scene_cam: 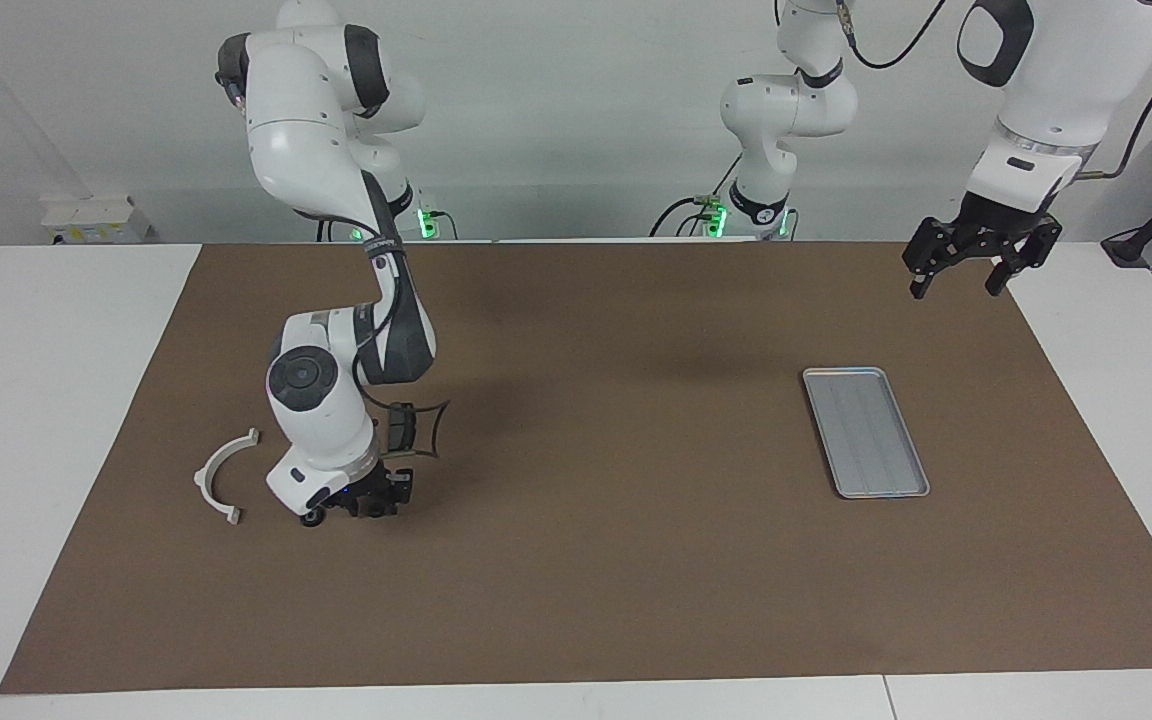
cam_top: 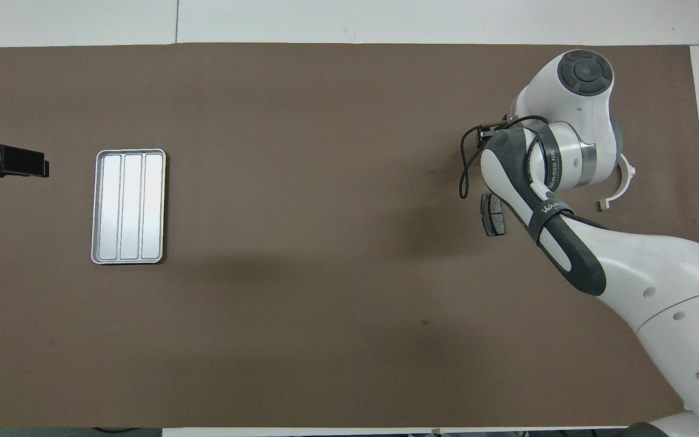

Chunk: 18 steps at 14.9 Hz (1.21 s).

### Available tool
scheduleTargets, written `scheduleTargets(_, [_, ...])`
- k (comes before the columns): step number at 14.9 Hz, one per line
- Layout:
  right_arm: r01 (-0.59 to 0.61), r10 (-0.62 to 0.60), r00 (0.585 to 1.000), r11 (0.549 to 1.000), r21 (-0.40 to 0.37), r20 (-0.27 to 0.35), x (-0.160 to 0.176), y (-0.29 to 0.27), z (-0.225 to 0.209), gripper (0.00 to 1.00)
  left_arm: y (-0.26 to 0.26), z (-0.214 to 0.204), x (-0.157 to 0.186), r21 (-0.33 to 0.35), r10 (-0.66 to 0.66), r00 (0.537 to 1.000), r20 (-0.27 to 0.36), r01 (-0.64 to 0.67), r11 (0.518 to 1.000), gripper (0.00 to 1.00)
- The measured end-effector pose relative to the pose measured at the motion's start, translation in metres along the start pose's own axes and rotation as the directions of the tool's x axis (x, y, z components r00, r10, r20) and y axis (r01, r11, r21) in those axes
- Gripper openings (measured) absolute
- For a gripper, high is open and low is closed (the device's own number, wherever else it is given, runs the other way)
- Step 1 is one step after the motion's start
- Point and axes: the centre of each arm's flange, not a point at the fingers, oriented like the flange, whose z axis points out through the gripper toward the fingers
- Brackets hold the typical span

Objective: Place bearing gear from tray to pile
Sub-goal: 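Carry the gear beside the first gear near the white arc and release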

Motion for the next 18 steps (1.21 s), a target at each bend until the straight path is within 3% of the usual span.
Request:
scheduleTargets(3, [-0.002,0.002,1.000,1.000,0.000,-0.007,0.000,0.002,-0.005,0.99,-0.001,0.006,0.001,0.000,-0.003,1.000,0.015,0.003,1.000,1.00])
scheduleTargets(13, [-0.061,0.061,0.997,0.998,0.000,-0.047,0.003,0.043,-0.035,1.00,0.005,-0.001,-0.010,-0.001,0.006,0.998,0.059,-0.006,1.000,1.00])
scheduleTargets(15, [-0.063,0.063,0.997,0.998,-0.001,-0.044,-0.001,0.045,-0.059,1.00,0.006,-0.001,-0.011,-0.002,0.009,0.998,0.066,-0.009,1.000,1.00])
scheduleTargets(18, [-0.069,0.069,0.998,0.998,-0.007,-0.003,-0.023,0.049,-0.128,1.00,0.008,0.000,-0.011,-0.002,0.013,0.997,0.070,-0.013,1.000,1.00])
